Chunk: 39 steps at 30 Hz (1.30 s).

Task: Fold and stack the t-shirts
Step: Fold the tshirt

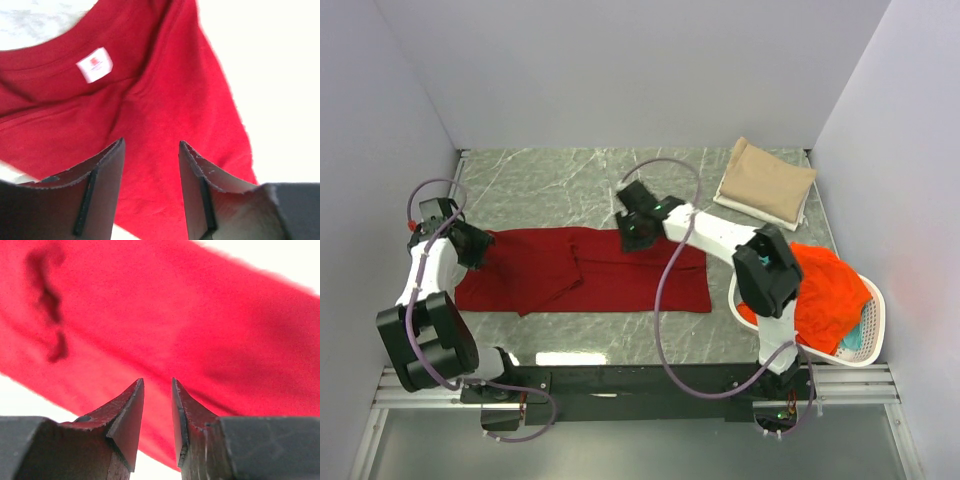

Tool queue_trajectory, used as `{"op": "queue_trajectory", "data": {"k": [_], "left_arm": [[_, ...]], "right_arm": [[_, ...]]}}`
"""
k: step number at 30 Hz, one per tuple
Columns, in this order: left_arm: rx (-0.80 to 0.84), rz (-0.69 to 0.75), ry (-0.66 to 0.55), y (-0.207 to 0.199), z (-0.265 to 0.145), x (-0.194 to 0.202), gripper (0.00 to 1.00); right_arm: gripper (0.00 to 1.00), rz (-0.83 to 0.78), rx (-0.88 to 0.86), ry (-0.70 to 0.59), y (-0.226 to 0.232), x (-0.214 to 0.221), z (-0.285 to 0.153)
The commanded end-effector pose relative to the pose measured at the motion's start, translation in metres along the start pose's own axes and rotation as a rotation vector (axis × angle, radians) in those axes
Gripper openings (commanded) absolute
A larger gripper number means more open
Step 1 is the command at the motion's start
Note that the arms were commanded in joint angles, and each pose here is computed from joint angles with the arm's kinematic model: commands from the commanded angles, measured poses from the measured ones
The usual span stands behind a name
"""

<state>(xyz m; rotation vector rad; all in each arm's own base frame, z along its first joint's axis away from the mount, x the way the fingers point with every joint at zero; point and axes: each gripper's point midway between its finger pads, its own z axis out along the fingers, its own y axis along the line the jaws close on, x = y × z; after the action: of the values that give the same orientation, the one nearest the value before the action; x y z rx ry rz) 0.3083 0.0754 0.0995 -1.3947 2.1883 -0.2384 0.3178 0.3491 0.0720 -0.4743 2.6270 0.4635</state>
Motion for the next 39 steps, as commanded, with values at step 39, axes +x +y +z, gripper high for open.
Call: {"op": "queue_trajectory", "data": {"k": [39], "left_arm": [[-0.114, 0.056, -0.006, -0.067, 0.148, -0.049, 0.48]], "right_arm": [[0.34, 0.362, 0.245, 0.116, -0.191, 0.030, 0.014]]}}
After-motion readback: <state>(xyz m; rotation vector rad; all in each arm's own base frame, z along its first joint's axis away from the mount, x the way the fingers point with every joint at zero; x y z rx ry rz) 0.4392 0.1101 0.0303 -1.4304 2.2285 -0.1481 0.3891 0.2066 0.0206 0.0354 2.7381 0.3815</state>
